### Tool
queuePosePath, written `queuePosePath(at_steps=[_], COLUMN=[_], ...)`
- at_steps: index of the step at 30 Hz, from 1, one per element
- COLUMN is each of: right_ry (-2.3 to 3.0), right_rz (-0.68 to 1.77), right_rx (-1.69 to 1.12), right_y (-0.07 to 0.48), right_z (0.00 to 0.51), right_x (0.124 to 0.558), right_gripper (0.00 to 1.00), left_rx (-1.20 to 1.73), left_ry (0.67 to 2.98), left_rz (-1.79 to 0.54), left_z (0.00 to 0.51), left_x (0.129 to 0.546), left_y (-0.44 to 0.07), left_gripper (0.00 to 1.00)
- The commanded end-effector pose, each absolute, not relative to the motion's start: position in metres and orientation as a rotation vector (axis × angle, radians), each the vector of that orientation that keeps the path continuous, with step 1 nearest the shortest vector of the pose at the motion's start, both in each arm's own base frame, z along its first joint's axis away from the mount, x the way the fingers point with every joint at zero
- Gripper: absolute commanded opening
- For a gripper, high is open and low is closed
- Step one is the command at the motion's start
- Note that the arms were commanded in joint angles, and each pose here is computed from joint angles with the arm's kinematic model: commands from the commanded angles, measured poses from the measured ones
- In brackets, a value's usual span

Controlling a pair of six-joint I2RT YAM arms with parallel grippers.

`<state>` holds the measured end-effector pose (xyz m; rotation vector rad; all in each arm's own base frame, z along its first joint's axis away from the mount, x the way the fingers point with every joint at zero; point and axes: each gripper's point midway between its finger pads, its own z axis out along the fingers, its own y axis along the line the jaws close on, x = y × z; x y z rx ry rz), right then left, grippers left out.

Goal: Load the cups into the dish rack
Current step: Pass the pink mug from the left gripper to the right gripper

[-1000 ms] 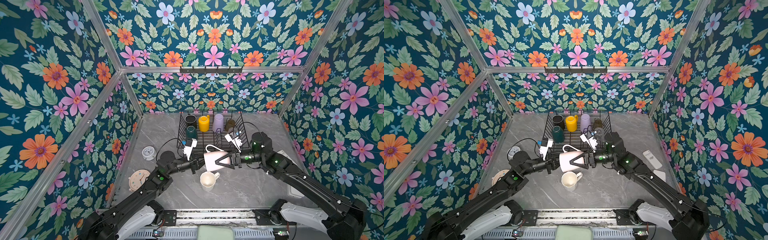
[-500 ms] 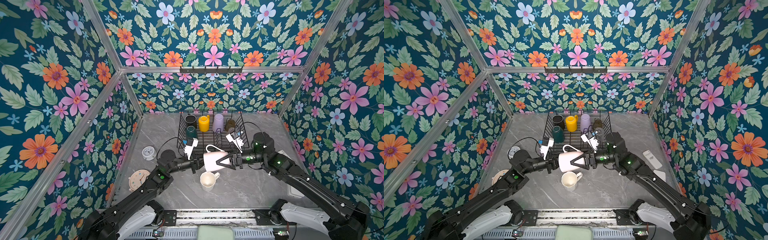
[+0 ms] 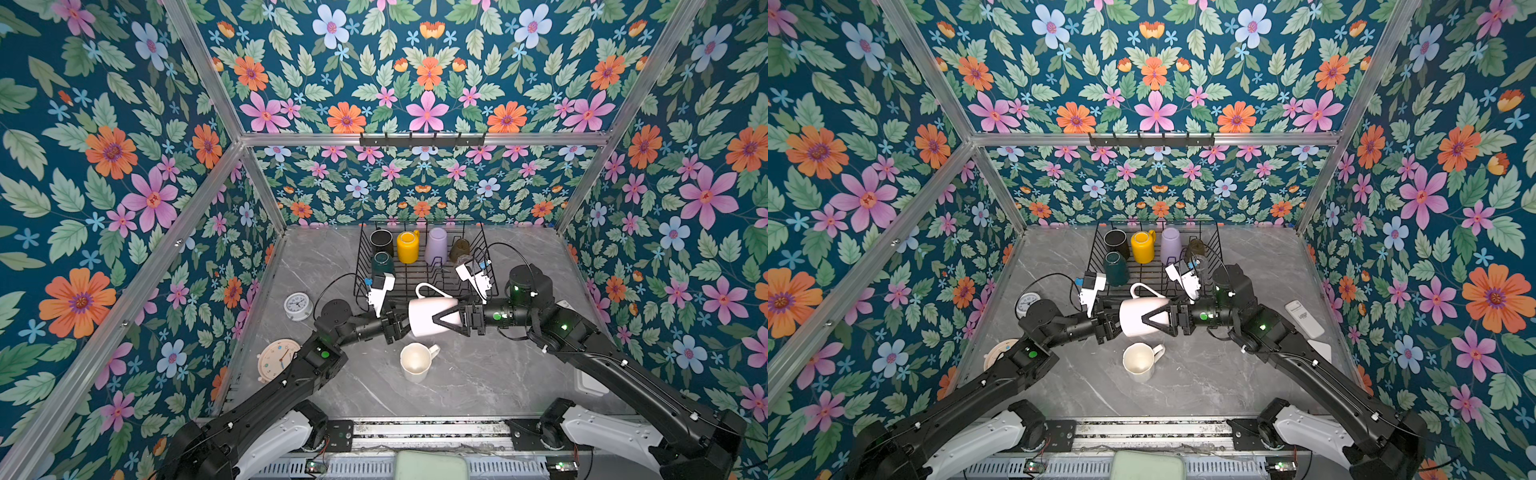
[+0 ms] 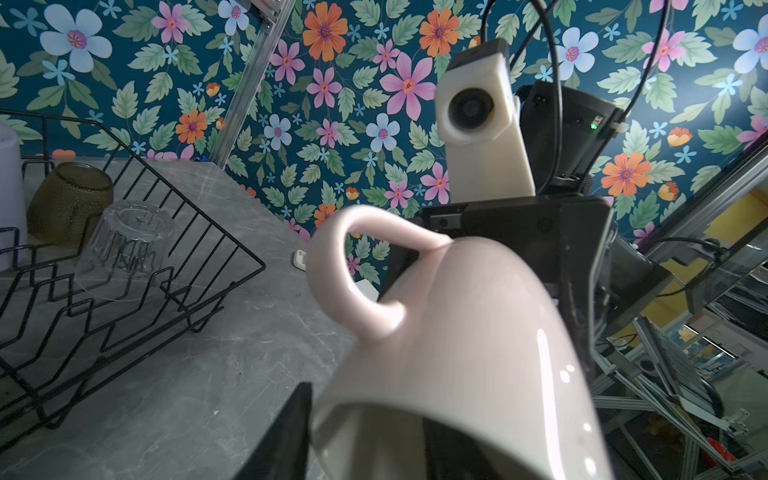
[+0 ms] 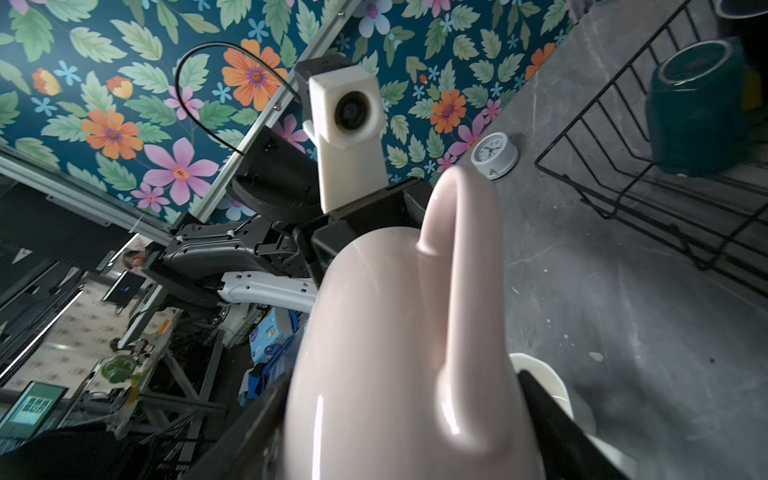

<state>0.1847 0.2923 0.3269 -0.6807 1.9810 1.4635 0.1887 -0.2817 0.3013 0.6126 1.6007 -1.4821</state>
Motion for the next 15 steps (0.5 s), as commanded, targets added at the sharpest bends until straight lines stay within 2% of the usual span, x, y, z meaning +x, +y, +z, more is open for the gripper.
queuePosePath(at_steps=[1,6,15], right_ry=[1.915,1.924,1.92], right_rz=[1.429,1.395,1.302], right_rx=[-0.676,-0.657,-0.632], right_y=[0.291,0.287,0.27], right_z=[0.341,0.342,0.355], right_x=[0.19,0.192,0.189], right_gripper=[0.0,0.0,0.0], left_rx=[0.599,0.59,0.473], left_ry=[1.567,1.572,1.618], left_rz=[-1.475,-1.46,-1.32], left_z=[0.311,0.31,0.299], left_x=[0.192,0.193,0.209], left_y=[-0.28,-0.278,-0.26], left_gripper=[0.62,0.77,0.97])
